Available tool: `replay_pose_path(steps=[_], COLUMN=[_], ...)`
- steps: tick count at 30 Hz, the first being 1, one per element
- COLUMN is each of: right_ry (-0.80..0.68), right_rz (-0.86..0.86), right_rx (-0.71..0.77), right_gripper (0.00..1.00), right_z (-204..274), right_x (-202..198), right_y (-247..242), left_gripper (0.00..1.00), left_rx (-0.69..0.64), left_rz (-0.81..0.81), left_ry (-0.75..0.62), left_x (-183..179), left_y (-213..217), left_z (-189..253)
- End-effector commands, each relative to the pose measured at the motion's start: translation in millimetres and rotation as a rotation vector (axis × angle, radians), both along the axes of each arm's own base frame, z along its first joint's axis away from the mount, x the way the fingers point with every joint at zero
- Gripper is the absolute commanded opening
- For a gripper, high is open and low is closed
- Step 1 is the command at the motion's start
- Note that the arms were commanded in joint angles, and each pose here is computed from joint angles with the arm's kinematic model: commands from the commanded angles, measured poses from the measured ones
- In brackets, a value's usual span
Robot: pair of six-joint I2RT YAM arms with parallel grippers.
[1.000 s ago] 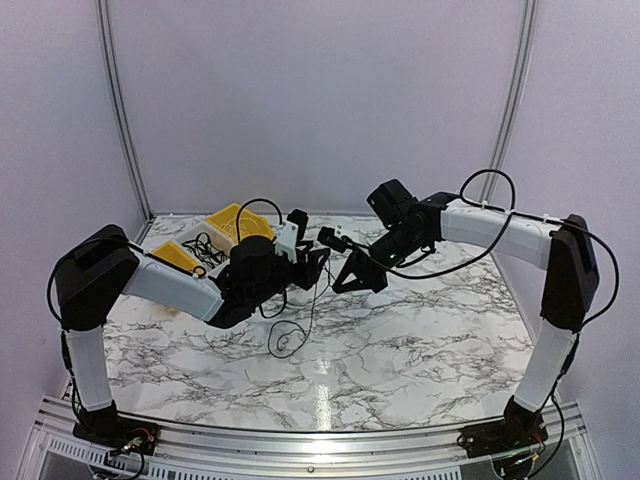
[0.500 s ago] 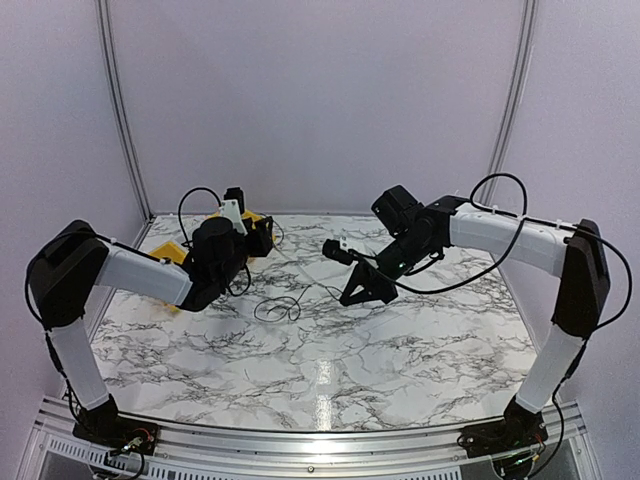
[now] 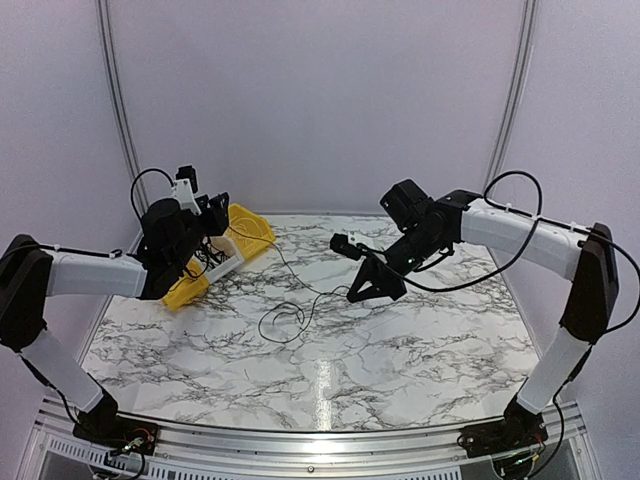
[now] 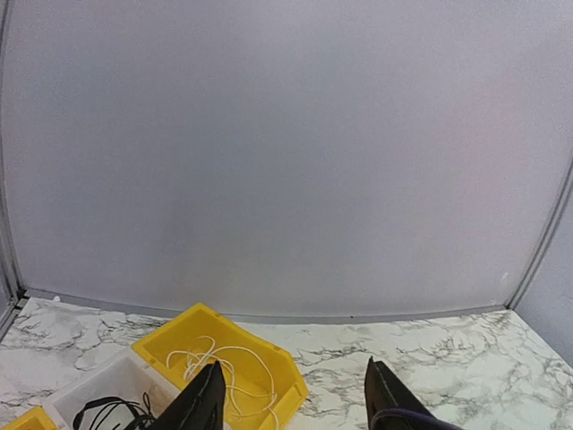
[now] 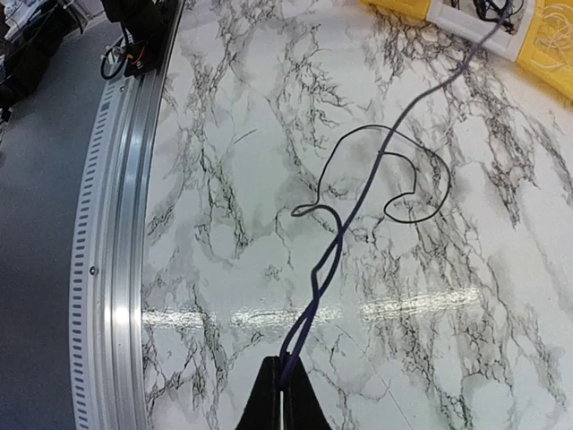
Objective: Untangle the cables
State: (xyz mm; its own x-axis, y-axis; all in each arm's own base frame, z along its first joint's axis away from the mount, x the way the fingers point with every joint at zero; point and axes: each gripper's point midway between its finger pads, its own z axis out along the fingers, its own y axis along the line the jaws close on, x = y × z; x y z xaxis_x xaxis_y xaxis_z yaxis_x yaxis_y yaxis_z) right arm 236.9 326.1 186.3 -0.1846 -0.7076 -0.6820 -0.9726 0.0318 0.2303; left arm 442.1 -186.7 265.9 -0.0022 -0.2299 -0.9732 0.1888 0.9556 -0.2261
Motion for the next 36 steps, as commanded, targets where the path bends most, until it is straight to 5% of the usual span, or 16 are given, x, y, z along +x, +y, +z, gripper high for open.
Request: replay_pose_path(steps=[1,5,8,15,22,24,28,36], right_ry=[-0.080,-0.107,-0.123,-0.156,-0.220,-0.258,-0.266,-0.237], right_rz=[-0.046,-0.063,-0.072,-0.088,-0.207,-0.240,-0.255,-0.227], right_rx=[0.063,0.087,0.092,0.114,0.167,0.147,0.111,0.074], right_gripper=[0.00,0.00,0.00,0.00,0.00,0.00,0.00,0.00], right_z=[40,59,69,98,144,145,131,99], right_x=[26,36,42,47,79,86,90,85], right_y=[12,19,22,13,-34,-43,-43,-21], left_gripper=[0.56,0.58,0.61,0.84,0.88,0.84,0.75,0.76], left_rx=[0.032,0.119,0.179,0.366,0.134,0.117,0.070,0.137], left_rz=[-0.268,-0.377,-0.250,0.318,0.695,0.517,-0.080,-0.651], left_ry=[-0.026,-0.013,0.086,0.140,0.126,0.100,0.021,0.052], left_x=[-39,-73,-74,-72,-98,-92,-87,-118], left_y=[-41,-68,-54,84,200,178,67,-115], left_z=[10,6,-7,5,52,59,69,30])
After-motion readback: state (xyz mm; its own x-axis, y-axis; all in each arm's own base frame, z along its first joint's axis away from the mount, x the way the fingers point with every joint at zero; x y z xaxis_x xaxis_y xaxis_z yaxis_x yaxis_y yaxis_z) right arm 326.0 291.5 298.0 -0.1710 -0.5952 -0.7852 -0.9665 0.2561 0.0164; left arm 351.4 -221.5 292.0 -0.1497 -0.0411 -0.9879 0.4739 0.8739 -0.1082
